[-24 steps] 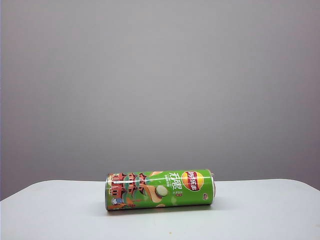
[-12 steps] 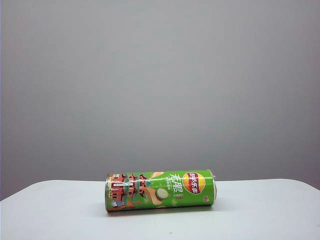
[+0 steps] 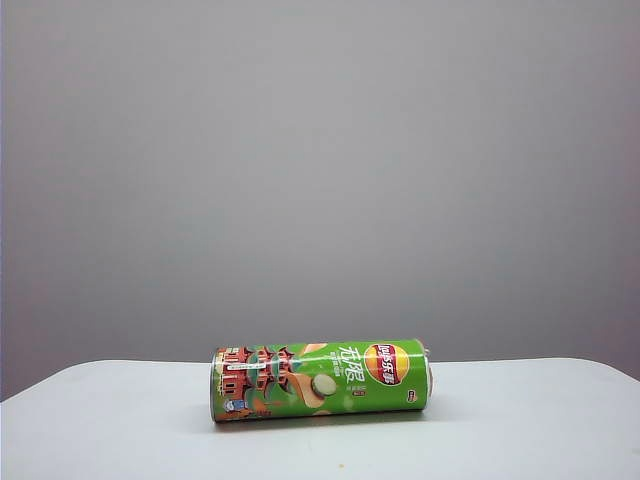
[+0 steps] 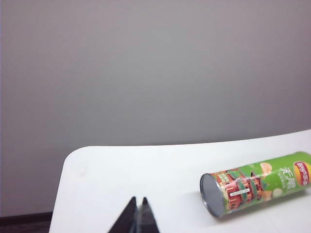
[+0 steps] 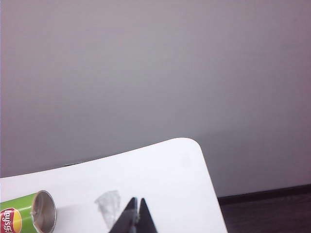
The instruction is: Pick up the green tub of chips from the desk, push the transparent container that's holding the chips and has slipped out back in, and finally put the chips back on the desk.
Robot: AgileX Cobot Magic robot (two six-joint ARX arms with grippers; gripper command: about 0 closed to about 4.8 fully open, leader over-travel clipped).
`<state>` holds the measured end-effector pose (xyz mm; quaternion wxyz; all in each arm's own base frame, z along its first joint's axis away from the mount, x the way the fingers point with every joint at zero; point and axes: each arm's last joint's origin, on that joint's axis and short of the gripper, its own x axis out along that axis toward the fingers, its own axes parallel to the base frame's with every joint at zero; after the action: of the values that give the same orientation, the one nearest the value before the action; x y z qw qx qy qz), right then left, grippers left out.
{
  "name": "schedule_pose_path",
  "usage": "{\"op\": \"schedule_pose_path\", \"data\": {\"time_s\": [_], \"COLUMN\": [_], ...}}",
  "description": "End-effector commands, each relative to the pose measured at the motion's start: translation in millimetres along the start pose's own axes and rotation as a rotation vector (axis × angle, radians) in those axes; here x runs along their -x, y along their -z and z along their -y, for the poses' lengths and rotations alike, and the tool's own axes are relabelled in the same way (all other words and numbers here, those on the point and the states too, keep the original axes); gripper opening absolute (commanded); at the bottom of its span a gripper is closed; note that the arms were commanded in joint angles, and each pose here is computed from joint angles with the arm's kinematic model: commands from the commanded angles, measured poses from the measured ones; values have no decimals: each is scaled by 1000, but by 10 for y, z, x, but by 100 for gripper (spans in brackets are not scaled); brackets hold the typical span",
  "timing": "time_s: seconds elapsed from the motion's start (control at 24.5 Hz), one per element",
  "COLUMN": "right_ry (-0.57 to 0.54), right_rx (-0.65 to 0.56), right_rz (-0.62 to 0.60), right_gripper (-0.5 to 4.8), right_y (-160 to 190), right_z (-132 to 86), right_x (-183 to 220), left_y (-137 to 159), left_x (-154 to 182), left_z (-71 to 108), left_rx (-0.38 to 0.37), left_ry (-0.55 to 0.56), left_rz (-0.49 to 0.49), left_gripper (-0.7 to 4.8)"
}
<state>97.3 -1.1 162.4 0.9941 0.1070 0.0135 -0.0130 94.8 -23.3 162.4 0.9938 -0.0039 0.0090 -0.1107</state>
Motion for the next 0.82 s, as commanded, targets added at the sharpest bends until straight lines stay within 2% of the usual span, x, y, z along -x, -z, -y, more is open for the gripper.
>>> {"op": "schedule_pose_path", "data": {"time_s": [0.04,0.53,0.69,0.82], "right_ry": [7,15,34,22], "right_rx": [-2,-2,0,-1], "right_rz": [-11,-47,-134,-162], "right_gripper": [-8,-8,-8,-8], "right_y": [26,61,145,167], "right_z": [7,14,33,32], "right_x": [-4,-3,5,4], "left_y": [-16,7,82,134], "left_x": [2,9,14,24], "left_z": [-10,-133,-139,-158], "left_rx": [-64,-51,-47,-48], "left_ry": [-10,-117,-133,-196], "left_rz": [7,-21,-100,-155], "left_gripper": [-6,-5,-6,-6]}}
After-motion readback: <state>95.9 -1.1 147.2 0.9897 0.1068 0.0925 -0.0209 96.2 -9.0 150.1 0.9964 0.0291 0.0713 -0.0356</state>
